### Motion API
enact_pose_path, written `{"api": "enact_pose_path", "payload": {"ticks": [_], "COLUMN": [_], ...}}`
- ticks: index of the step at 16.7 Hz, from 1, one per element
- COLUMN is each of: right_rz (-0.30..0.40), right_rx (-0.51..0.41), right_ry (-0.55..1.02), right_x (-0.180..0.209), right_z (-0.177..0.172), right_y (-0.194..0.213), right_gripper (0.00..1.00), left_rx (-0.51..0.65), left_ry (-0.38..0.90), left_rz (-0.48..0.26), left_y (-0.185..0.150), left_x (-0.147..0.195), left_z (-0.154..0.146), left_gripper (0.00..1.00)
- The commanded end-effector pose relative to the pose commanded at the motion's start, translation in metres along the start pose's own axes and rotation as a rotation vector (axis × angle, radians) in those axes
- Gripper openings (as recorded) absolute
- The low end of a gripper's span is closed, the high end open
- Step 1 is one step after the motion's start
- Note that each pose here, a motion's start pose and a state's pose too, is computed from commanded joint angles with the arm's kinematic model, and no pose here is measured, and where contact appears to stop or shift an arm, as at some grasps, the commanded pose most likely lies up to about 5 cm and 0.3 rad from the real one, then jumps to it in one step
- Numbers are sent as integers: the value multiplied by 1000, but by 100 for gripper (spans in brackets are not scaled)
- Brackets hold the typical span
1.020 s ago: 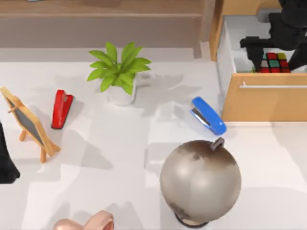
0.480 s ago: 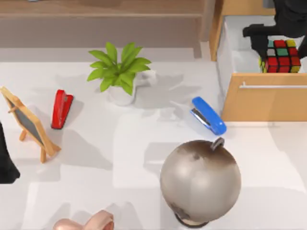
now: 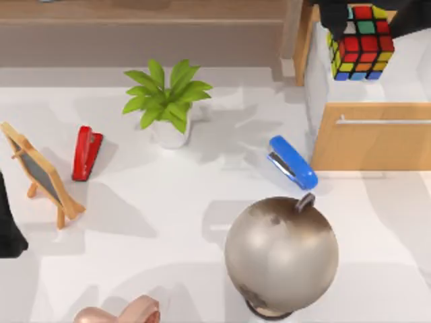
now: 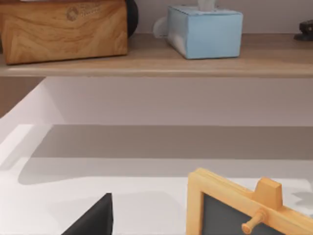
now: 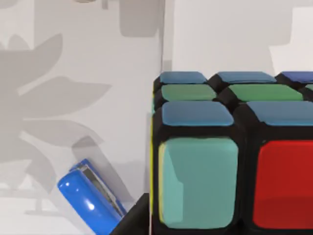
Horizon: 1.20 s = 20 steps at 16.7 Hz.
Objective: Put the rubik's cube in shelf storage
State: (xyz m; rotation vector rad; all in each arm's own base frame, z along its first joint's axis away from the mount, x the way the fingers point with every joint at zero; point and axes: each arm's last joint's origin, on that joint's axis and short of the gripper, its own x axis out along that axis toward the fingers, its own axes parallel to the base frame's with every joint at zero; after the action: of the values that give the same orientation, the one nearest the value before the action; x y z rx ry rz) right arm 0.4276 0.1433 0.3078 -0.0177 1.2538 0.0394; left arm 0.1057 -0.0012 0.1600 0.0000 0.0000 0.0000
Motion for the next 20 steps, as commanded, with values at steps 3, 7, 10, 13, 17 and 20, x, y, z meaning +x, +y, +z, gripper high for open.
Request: {"api": "enact_pose_path", "payload": {"ticks": [3, 7, 10, 13, 17, 20], "right_rz": [22, -22, -22, -22, -21, 17], "right_rx": [0, 58, 70, 70, 67, 52], "right_ry": [39, 195, 216, 216, 216, 130], "right_x": [24, 96, 118, 118, 108, 65], "right_z": [11, 20, 22, 22, 19, 16], "right_y": [-13, -64, -73, -73, -70, -56], "right_gripper": [0, 0, 0, 0, 0, 0], "left_rx": [0, 0, 0, 0, 0, 0], "left_ry": [0, 0, 0, 0, 0, 0], "left_rz": [0, 0, 0, 0, 0, 0], "left_y": [0, 0, 0, 0, 0, 0], "left_x": [0, 0, 0, 0, 0, 0], "left_z": [0, 0, 0, 0, 0, 0], "left_gripper": [100, 100, 100, 100, 100, 100]}}
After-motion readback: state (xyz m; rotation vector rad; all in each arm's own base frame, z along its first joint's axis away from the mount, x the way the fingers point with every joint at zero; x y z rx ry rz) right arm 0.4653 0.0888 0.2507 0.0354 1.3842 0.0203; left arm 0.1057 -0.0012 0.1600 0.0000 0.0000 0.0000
